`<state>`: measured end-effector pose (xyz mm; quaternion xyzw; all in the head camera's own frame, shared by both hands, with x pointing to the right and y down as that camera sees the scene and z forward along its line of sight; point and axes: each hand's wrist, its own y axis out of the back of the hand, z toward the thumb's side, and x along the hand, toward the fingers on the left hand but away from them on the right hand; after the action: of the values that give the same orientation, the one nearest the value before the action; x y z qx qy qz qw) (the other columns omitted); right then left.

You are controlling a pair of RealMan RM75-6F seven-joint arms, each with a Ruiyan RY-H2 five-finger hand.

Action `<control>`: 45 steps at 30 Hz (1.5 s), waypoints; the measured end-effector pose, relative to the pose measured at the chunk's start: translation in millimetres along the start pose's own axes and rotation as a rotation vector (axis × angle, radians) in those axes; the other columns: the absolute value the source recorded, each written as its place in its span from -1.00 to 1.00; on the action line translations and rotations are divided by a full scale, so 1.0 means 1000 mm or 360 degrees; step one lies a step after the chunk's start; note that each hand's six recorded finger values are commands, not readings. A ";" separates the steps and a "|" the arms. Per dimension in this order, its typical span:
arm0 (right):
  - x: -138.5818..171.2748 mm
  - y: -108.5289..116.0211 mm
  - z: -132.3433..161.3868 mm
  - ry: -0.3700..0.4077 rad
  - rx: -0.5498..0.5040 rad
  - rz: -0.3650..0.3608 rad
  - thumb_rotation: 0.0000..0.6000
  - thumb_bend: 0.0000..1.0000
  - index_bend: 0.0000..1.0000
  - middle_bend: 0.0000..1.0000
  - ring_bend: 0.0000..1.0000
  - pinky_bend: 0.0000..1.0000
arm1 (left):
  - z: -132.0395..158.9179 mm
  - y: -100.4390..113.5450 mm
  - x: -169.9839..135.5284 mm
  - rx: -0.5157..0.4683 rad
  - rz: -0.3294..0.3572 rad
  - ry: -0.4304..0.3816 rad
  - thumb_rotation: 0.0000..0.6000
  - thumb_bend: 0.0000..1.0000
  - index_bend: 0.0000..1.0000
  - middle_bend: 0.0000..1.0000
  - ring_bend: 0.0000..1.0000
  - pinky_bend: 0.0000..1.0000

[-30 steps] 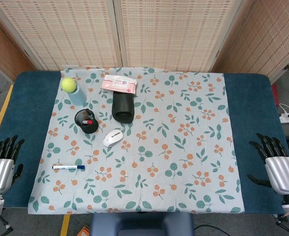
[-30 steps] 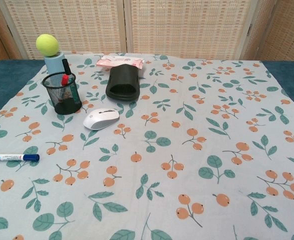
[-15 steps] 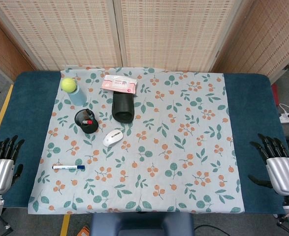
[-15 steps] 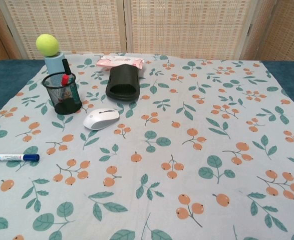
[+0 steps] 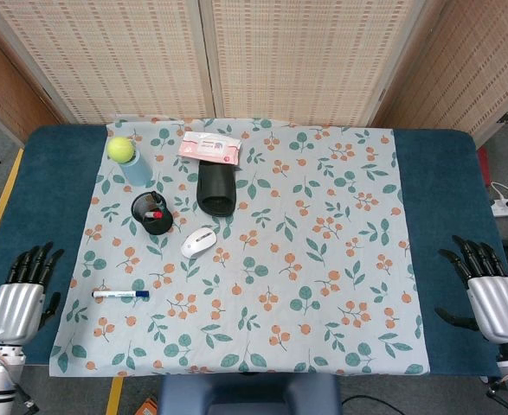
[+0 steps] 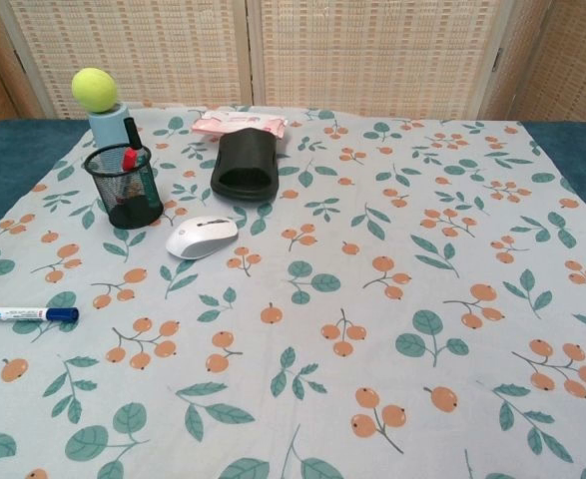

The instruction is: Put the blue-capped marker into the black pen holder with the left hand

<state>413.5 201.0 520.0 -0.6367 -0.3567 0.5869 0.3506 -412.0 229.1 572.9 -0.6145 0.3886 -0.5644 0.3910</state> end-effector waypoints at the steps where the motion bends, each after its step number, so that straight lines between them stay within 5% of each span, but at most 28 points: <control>1: 0.000 0.000 0.000 0.0000 -0.0002 0.0001 1.00 -1.00 -0.64 -1.00 -0.94 -1.00 | 0.008 -0.002 -0.001 -0.0016 -0.0005 -0.0019 1.00 -0.24 -0.79 -0.91 -1.00 -0.82; 12: 0.001 0.002 -0.003 0.0003 -0.0028 0.0000 1.00 -1.00 -0.64 -1.00 -0.94 -1.00 | 0.105 -0.048 -0.007 -0.0144 -0.0186 -0.0199 1.00 -0.24 -0.71 -0.85 -1.00 -0.82; 29: 0.000 0.004 -0.011 -0.0005 -0.0081 0.0013 1.00 -1.00 -0.64 -1.00 -0.94 -1.00 | 0.109 -0.124 0.023 0.0003 -0.0399 -0.0009 1.00 -0.24 -0.48 -0.60 -0.97 -0.81; 45: 0.000 0.005 -0.013 -0.0016 -0.0090 0.0019 1.00 -1.00 -0.63 -1.00 -0.94 -1.00 | 0.102 -0.144 0.031 0.0141 -0.0358 0.0074 1.00 -0.24 -0.34 -0.30 -0.87 -0.77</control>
<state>426.9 198.1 517.1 -0.6456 -0.3711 0.5818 0.3270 -303.0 261.3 711.5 -0.6230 0.3009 -0.6354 0.3429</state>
